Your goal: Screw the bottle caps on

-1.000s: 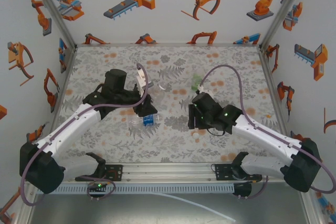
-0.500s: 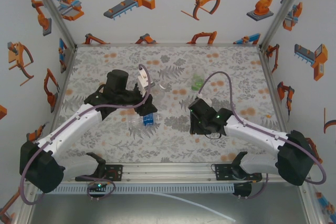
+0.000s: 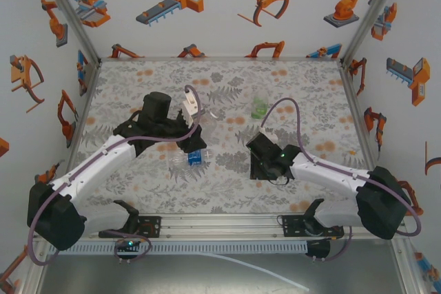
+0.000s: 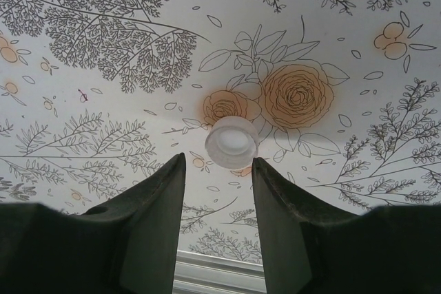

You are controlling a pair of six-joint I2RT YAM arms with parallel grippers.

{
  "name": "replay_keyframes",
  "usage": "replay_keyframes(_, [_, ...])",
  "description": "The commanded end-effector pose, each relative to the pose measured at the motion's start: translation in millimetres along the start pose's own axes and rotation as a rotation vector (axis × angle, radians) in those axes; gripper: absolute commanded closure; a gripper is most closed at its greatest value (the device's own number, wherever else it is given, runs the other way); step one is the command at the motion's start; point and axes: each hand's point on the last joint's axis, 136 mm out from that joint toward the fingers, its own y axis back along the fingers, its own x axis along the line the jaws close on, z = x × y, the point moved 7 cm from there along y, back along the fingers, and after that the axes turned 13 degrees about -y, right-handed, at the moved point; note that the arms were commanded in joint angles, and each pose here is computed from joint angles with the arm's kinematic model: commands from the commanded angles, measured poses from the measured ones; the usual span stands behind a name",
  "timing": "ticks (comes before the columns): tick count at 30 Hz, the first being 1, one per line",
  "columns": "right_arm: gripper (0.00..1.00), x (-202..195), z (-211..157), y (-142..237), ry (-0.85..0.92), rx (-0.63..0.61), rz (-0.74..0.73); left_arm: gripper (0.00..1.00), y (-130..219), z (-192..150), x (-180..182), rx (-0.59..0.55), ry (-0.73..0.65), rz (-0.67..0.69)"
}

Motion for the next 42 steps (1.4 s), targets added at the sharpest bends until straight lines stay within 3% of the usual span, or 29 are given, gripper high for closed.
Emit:
replay_keyframes(1, [0.58,-2.6,1.1,-2.5,-0.018,-0.014,-0.011,1.00,1.3,6.5,1.0,-0.011,-0.028,-0.001])
replay_keyframes(42, [0.58,-7.0,-4.1,-17.6,-0.008,0.007,-0.042,1.00,-4.0,6.1,1.3,-0.003,-0.016,-0.020])
